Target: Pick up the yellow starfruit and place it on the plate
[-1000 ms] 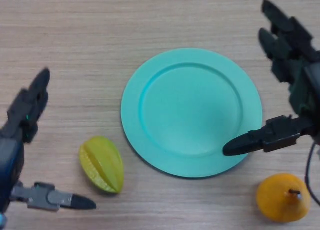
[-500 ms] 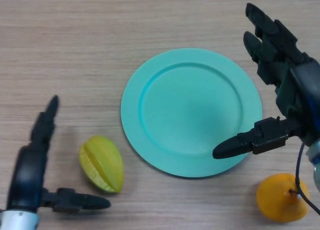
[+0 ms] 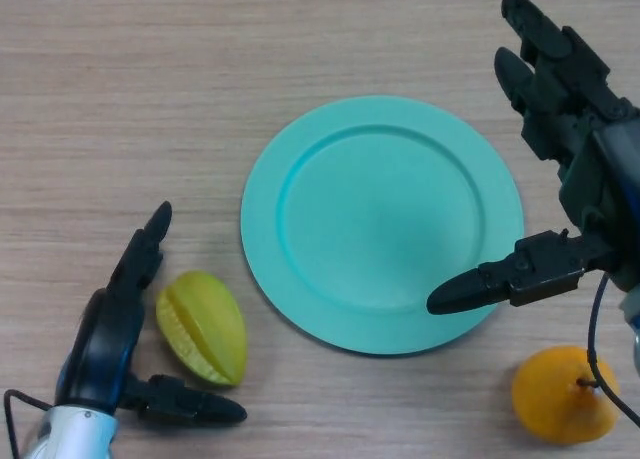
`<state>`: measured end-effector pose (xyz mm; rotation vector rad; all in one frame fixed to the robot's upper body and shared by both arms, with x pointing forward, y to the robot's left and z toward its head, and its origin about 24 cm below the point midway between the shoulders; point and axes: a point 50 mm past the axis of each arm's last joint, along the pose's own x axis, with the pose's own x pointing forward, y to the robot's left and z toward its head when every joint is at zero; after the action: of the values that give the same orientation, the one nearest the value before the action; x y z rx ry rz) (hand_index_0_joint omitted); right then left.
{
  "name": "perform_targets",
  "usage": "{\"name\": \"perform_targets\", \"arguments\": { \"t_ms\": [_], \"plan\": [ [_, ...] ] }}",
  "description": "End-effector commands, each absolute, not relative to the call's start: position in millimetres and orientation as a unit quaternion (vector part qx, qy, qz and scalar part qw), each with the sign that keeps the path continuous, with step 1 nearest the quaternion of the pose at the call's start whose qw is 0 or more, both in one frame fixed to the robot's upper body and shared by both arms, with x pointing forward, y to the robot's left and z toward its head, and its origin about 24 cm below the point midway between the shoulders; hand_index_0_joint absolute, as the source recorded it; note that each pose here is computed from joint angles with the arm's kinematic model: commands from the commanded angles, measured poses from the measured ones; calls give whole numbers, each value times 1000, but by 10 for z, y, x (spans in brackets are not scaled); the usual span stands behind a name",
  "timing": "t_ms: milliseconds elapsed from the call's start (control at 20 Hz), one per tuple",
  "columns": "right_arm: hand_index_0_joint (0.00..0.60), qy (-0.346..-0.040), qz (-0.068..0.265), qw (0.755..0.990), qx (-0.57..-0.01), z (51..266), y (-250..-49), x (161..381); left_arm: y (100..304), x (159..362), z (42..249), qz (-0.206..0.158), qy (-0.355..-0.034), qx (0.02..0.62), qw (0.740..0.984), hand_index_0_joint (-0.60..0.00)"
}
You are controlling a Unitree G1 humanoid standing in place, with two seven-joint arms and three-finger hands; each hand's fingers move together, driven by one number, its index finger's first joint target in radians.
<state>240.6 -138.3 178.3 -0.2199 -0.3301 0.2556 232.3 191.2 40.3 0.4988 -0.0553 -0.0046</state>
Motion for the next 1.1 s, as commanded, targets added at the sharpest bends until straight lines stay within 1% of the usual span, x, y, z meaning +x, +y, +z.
{"name": "perform_targets", "arguments": {
  "t_ms": [50, 100, 150, 200, 250, 350, 400, 550, 600, 650, 700, 750, 800, 850, 900, 950, 1000, 1050, 1100],
  "plan": [
    [0, -264, 107, 952, -114, 2089, -1457, 2280, 1945, 2344, 639, 20, -115, 261, 958, -399],
    [0, -266, 107, 951, -113, 2096, -1459, 2270, 1934, 2345, 636, 17, -119, 263, 957, -500],
    [0, -270, 106, 950, -111, 2110, -1463, 2247, 1910, 2343, 607, 1, -116, 267, 957, -600],
    [0, -271, 105, 950, -111, 2110, -1463, 2242, 1906, 2338, 596, -6, -112, 272, 956, -600],
    [0, -271, 103, 951, -112, 2116, -1466, 2239, 1891, 2325, 567, -19, -109, 296, 949, -600],
    [0, -269, 104, 951, -113, 2123, -1468, 2225, 1891, 2308, 541, -33, -102, 322, 941, -600],
    [0, -267, 105, 951, -114, 2117, -1467, 2222, 1896, 2308, 545, -33, -103, 329, 938, -600],
    [0, -266, 105, 951, -116, 2126, -1464, 2214, 1947, 2236, 688, -7, -152, 339, 928, -600],
    [0, -265, 104, 952, -116, 2131, -1462, 2218, 1967, 2213, 728, -2, -157, 340, 927, -600],
    [0, -262, 106, 952, -116, 2123, -1459, 2204, 1998, 2179, 847, 22, -188, 348, 918, -600],
    [0, -263, 106, 952, -116, 2116, -1459, 2196, 2014, 2161, 908, 33, -200, 348, 915, -600],
    [0, -261, 105, 953, -112, 2113, -1456, 2194, 2035, 2146, 1025, 52, -215, 355, 908, -600],
    [0, -261, 105, 953, -112, 2116, -1455, 2191, 2043, 2143, 1077, 61, -220, 359, 905, -600],
    [0, -264, 104, 952, -111, 2132, -1452, 2183, 2012, 2148, 1176, 49, -218, 338, 914, -600],
    [0, -266, 104, 952, -111, 2138, -1449, 2181, 1982, 2157, 1232, 41, -227, 323, 918, -600],
    [0, -265, 103, 952, -111, 2131, -1445, 2183, 1918, 2160, 1322, 13, -231, 280, 931, -600],
    [0, -264, 104, 953, -110, 2127, -1441, 2185, 1882, 2170, 1360, -2, -234, 259, 937, -600],
    [0, -266, 102, 952, -109, 2130, -1440, 2187, 1798, 2253, 1414, -4, -231, 271, 935, -600],
    [0, -269, 102, 952, -107, 2137, -1438, 2183, 1734, 2293, 1421, -12, -242, 281, 929, -600]
  ]
}}
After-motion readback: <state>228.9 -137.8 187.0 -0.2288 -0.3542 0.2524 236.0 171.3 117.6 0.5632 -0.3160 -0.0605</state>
